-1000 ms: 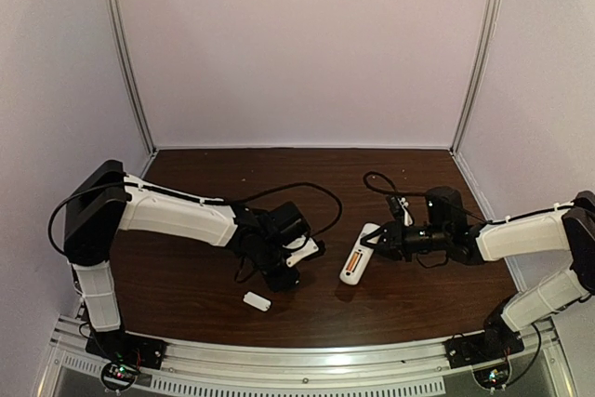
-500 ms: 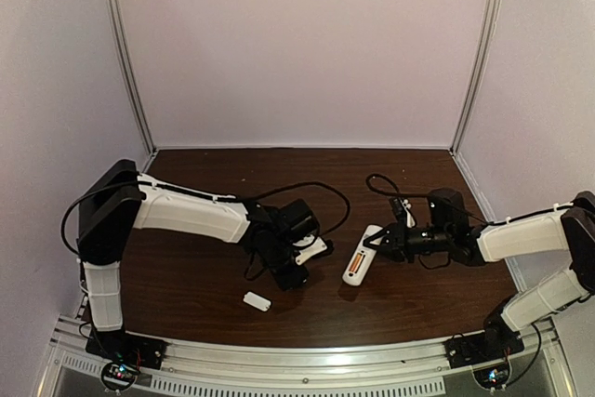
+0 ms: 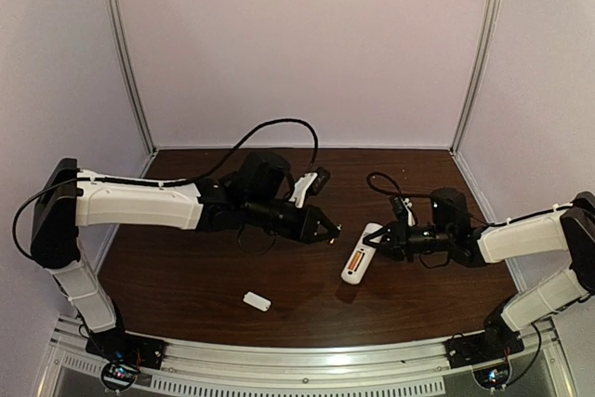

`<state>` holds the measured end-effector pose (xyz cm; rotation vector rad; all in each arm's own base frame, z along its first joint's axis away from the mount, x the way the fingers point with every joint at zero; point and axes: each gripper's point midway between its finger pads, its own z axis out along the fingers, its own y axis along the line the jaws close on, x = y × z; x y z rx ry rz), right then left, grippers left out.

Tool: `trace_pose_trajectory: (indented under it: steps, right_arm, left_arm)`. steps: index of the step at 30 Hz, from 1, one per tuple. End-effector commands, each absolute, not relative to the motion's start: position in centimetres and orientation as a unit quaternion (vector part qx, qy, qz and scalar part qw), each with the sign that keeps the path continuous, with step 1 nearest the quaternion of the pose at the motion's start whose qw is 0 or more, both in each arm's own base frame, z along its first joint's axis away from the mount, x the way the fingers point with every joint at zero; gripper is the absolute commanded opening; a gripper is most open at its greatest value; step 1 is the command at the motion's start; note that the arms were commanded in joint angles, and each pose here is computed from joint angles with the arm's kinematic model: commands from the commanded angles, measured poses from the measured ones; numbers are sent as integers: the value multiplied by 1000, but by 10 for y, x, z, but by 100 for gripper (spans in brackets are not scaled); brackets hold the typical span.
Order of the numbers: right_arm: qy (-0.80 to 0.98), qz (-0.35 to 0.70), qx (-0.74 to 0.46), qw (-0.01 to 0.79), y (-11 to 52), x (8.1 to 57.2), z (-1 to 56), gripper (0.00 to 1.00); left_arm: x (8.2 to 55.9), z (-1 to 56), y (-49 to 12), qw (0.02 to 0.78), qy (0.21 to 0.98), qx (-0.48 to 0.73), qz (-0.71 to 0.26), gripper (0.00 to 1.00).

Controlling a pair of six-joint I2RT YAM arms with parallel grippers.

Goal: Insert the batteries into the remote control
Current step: Pick up the battery from the center of the board, then place the battery in the battery compartment.

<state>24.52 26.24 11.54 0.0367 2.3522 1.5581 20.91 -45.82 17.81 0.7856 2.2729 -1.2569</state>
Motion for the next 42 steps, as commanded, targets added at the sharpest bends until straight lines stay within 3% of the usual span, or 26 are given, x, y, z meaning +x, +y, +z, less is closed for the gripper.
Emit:
trace_pose_trajectory:
  steps: [1, 13, 21, 25, 42]
  right_arm:
    - [805, 569, 1, 169, 265, 244, 130, 0]
    - [788, 592, -7, 167, 271, 242, 143, 0]
    - [770, 616, -2, 165, 276, 241, 154, 0]
    - [762, 628, 0, 157, 280, 240, 157, 0]
    - [755, 638, -1, 150, 284, 235, 160, 0]
  left_arm:
    - [210, 197, -468, 190, 808, 209, -517, 0]
    - [209, 206, -467, 212, 790, 198, -541, 0]
    - [190, 198, -480, 383, 742, 349, -425, 0]
    - [181, 206, -486, 421, 704, 367, -439, 0]
    - [182, 196, -504, 440, 682, 373, -450, 0]
